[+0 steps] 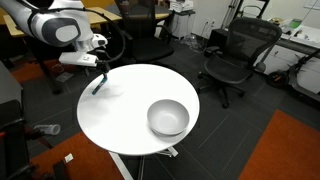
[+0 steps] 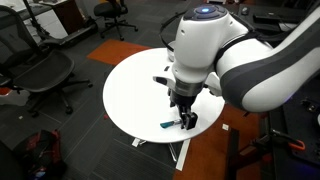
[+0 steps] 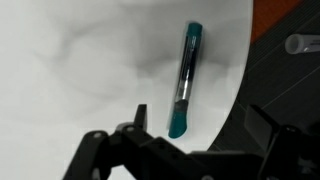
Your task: Put the marker in the bowl
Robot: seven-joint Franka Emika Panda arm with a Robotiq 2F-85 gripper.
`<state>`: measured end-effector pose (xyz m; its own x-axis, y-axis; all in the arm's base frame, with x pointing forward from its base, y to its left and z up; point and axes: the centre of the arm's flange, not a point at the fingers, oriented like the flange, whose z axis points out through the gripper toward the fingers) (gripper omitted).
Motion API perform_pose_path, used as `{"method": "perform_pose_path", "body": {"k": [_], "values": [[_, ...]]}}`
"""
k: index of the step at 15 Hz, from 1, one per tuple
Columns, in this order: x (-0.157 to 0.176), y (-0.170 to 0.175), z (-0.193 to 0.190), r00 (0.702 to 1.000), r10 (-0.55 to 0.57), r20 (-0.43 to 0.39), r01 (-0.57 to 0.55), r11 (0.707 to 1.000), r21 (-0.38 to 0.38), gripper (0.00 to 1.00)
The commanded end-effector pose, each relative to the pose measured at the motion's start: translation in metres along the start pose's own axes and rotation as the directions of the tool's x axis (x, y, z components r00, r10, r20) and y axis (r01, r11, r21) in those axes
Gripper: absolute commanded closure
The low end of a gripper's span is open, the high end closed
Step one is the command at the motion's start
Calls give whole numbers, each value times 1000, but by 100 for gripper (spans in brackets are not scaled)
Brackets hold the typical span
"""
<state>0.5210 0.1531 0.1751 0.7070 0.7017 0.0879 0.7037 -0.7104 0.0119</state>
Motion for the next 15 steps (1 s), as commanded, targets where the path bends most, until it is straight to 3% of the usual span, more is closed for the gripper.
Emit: {"method": "perform_pose_path", "body": {"k": [1,15], "values": [[8,5,14,1000,-11,-14,11,1000,-18,0],[6,15,40,1000,-14,19,14,1000,-10,0]]}}
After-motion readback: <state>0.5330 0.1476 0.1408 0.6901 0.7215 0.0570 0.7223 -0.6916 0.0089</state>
